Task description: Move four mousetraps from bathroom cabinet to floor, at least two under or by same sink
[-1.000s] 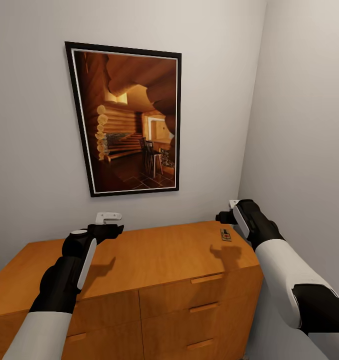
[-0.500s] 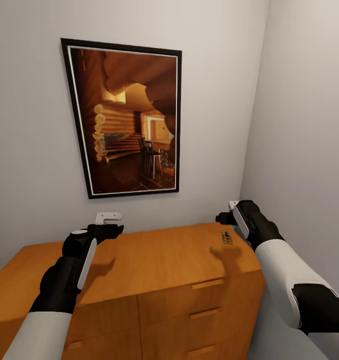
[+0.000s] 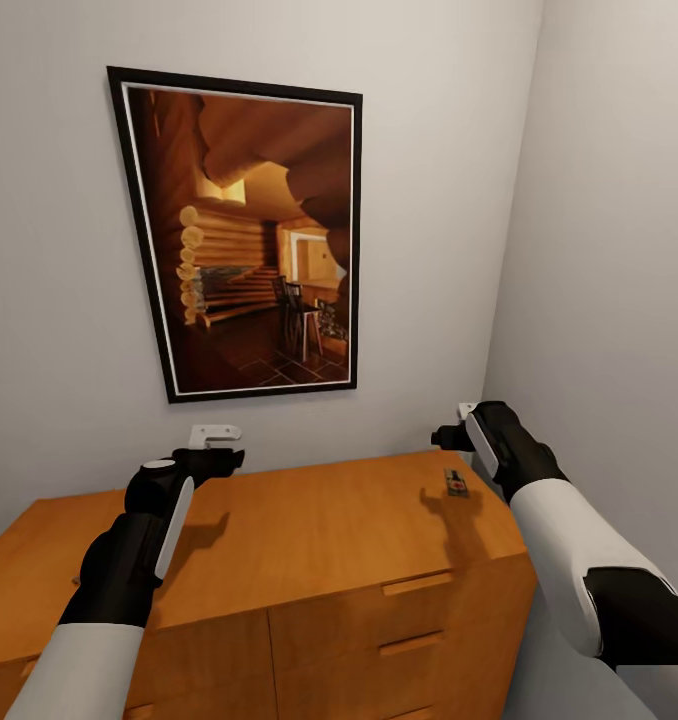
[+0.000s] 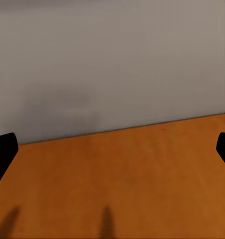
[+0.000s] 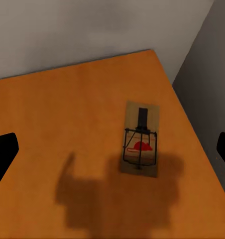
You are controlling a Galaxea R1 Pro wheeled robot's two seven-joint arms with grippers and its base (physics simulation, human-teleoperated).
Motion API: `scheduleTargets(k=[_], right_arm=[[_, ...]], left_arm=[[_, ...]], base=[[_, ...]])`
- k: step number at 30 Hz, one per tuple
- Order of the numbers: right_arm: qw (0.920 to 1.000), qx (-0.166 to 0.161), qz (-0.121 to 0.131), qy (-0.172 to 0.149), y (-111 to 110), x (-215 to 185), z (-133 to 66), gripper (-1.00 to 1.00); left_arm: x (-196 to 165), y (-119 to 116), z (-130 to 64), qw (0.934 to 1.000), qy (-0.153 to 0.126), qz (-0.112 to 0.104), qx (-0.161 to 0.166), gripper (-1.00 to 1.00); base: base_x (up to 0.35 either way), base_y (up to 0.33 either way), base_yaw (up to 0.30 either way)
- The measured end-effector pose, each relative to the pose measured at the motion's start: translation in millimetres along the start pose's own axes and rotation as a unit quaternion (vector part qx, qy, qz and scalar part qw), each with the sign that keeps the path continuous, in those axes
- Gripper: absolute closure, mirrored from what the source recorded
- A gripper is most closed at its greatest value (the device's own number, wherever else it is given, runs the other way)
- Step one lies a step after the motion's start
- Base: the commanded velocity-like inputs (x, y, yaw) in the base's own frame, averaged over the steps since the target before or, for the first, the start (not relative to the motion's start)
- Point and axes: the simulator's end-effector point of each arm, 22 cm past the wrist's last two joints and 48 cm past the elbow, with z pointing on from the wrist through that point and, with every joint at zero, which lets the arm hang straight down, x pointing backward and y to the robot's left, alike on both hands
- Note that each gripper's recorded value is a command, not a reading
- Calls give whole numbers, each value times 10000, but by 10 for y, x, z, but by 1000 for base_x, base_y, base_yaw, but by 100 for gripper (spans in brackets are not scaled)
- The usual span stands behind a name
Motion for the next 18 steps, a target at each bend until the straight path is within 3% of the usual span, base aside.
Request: scheduleTargets(k=[9, 13, 18], right_arm=[[10000, 5, 1, 2, -8, 2, 2, -100], [10000, 7, 1, 5, -10, 4, 3, -100], [10000, 10, 2, 10, -15, 8, 5, -100]], left_arm=[[44, -199, 7, 9994, 71, 72, 319, -100], [118, -564, -5, 9957, 163, 279, 863, -100], [260, -1030, -66, 9853, 329, 542, 1586, -100]], base=[[4, -1, 0], [1, 0, 0], [0, 0, 0]])
